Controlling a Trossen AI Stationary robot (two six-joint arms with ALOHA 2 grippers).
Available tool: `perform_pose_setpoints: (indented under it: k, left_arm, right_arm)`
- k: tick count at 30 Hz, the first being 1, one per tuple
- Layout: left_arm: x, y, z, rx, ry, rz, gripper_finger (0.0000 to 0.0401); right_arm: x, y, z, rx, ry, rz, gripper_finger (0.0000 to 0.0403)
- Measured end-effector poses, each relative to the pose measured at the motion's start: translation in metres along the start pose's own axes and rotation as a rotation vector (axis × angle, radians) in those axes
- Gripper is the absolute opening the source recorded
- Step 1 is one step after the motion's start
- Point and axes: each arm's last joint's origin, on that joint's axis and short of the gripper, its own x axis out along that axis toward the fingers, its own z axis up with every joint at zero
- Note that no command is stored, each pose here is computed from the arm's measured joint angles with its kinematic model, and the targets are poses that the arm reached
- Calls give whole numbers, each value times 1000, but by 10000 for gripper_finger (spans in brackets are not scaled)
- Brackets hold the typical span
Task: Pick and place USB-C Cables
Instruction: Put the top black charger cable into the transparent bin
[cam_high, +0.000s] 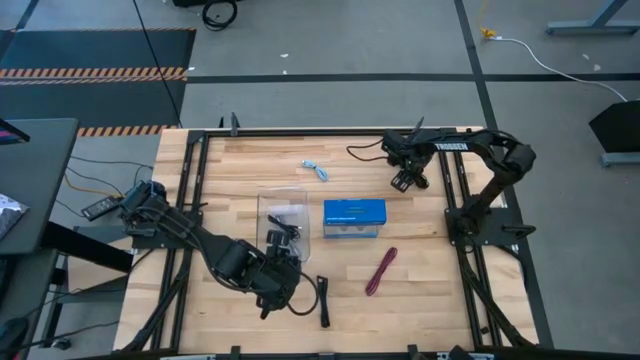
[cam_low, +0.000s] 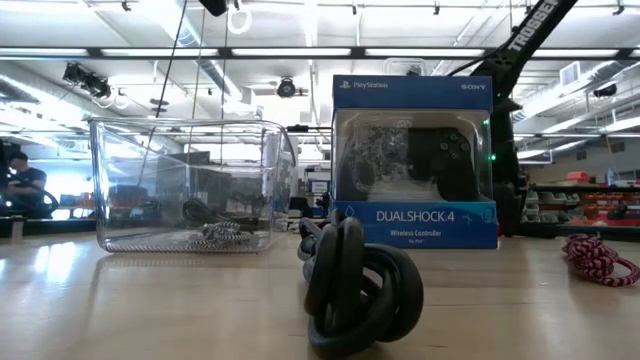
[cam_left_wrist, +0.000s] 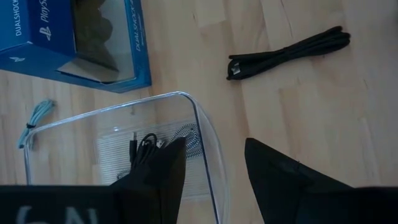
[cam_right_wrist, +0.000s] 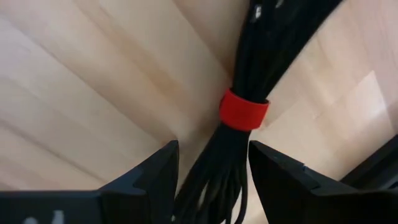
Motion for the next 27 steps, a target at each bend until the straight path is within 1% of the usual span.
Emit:
perform_pose_setpoints:
  k: [3, 6, 8, 12, 13, 15, 18, 20, 23, 27]
  left_arm:
    - [0, -1, 0, 1, 0, -1, 171]
    - [0, 0, 0, 0, -1, -1, 171]
    - [0, -1, 0, 1, 0, -1, 171]
    - [0, 0, 0, 0, -1, -1, 171]
    - [0, 0, 0, 0, 0, -1, 171]
    - [0, 0, 0, 1, 1, 0, 171]
    - [0, 0, 0, 1, 2, 5, 171]
    - [0, 1, 0, 3, 2, 24, 171]
    - [-1, 5, -2, 15, 9, 67, 171]
    - [-8, 20, -5, 5, 16, 128, 171]
  right_arm:
    - [0, -2, 0, 11, -1, -6, 189]
    - [1, -5, 0, 20, 3, -12, 158]
    - [1, -6, -1, 21, 5, -13, 126]
    - [1, -6, -1, 13, 7, -14, 42]
    - [1, -6, -1, 3, 8, -14, 26]
    - [-2, -7, 1, -3, 2, -14, 21]
    - [-11, -9, 8, -2, -16, -13, 32]
    - [-22, -11, 11, -4, -28, -13, 32]
    - [-49, -13, 17, -17, -108, -23, 19]
    - [-97, -15, 16, -17, -252, -33, 19]
